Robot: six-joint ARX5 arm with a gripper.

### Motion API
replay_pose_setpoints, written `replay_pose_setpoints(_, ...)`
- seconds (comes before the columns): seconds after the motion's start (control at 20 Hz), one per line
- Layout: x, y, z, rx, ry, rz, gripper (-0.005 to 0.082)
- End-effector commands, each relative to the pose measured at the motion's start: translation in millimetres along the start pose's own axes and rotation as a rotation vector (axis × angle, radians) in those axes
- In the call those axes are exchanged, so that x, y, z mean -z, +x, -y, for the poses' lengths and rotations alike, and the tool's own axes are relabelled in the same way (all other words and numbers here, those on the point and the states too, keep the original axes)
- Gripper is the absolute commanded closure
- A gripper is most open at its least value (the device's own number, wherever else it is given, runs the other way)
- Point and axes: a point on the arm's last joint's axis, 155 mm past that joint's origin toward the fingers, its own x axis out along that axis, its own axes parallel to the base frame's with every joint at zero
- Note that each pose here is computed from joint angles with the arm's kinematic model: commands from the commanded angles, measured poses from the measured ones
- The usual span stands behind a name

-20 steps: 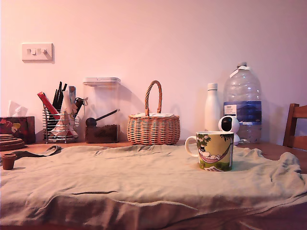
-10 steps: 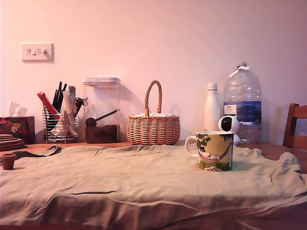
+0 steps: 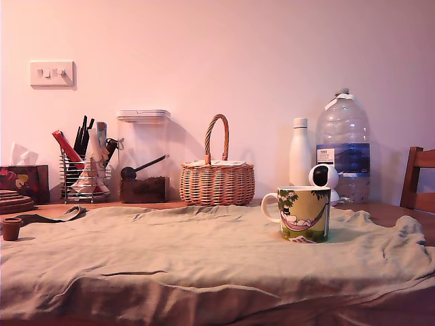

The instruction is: Pick up the coffee capsules on the table and drop them inside the coffee cup

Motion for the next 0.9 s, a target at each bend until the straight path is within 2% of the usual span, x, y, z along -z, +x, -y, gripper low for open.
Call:
replay_pose_setpoints(0.0, 21.7, 2.4, -5.7, -0.013, -0.002, -0.046, 0.018)
replay_pose_setpoints(0.25, 37.5, 3.0, -16.1, -0.04, -0.011, -0.075, 0.018)
replay_pose_setpoints(0.35, 34.9, 3.0, -17.2, -0.041, -0.012, -0.065, 0.018)
replay_pose_setpoints(0.85, 44.3, 10.6, -13.3, -0.01, -0.015, -0.109, 0.018)
